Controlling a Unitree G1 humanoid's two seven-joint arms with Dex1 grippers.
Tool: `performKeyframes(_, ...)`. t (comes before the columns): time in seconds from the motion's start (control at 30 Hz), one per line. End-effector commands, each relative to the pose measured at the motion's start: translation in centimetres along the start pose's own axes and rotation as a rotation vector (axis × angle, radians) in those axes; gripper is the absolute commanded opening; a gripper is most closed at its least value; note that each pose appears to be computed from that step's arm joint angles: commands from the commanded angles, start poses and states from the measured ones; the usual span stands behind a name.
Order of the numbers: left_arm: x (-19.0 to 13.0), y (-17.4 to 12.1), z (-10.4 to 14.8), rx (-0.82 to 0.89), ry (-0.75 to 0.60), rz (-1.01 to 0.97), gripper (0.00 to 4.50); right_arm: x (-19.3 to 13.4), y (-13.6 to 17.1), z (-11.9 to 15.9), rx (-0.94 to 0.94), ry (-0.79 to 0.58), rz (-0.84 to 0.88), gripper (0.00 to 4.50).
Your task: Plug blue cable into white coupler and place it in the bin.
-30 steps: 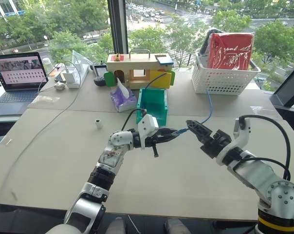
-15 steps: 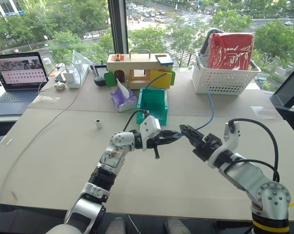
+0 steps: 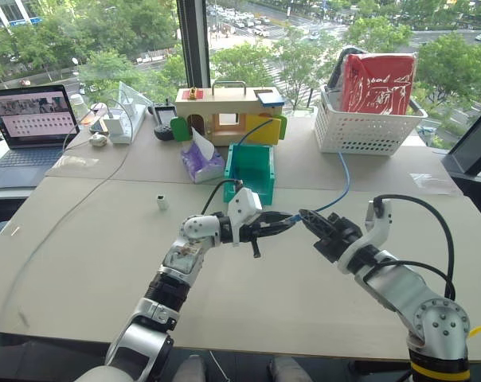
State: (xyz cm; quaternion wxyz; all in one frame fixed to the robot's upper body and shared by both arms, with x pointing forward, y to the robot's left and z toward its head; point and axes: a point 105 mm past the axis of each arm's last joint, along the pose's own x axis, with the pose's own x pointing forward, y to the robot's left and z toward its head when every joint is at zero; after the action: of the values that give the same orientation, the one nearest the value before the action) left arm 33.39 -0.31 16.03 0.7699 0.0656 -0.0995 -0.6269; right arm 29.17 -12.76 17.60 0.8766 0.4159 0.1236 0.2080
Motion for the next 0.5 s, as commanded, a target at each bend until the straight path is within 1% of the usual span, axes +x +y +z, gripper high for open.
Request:
performKeyframes(0.03, -0.6, 0.5, 1.9, 0.03, -0.039, -0.011, 2.66, 0.0, 0.7, 1.1, -0.017, -0.043, 0.035, 0.0)
performKeyframes(0.07, -1.2, 0.7, 1.9, 0.035, -0.026, -0.007, 3.2, 0.0, 0.6, 1.5, -0.024, -0.059, 0.032, 0.0)
performKeyframes(0.13, -2.4, 0.9, 1.9, 0.057, 0.012, -0.006, 3.82, 0.1, 0.5, 2.0, -0.026, -0.082, 0.034, 0.0)
performKeyframes(0.17, -2.9, 1.1, 2.2, 0.062, 0.018, 0.001, 4.24, 0.1, 0.5, 2.1, -0.028, -0.084, 0.039, 0.0)
performKeyframes(0.2, -3.2, 1.2, 2.4, 0.065, 0.019, 0.006, 4.45, 0.1, 0.5, 2.1, -0.029, -0.083, 0.042, 0.0)
performKeyframes(0.27, -4.7, 1.9, 3.5, 0.068, 0.006, 0.057, 4.45, 0.2, 0.5, 2.2, -0.035, -0.081, 0.048, 0.0)
performKeyframes(0.33, -6.9, 3.4, 4.7, 0.081, -0.009, 0.16, 4.45, 0.3, 0.3, 2.3, -0.038, -0.078, 0.048, 0.0)
performKeyframes(0.4, -8.6, 4.6, 5.5, 0.084, -0.02, 0.249, 4.45, 0.5, 0.2, 2.4, -0.039, -0.076, 0.049, 0.0)
performKeyframes(0.43, -10.2, 5.8, 5.8, 0.091, -0.024, 0.346, 4.45, 0.6, 0.2, 2.3, -0.039, -0.073, 0.052, 0.0)
performKeyframes(0.5, -14.7, 9.3, 5.5, 0.11, 0.04, 0.628, 4.45, 0.9, 0.3, 2.2, -0.038, -0.062, 0.059, 0.0)
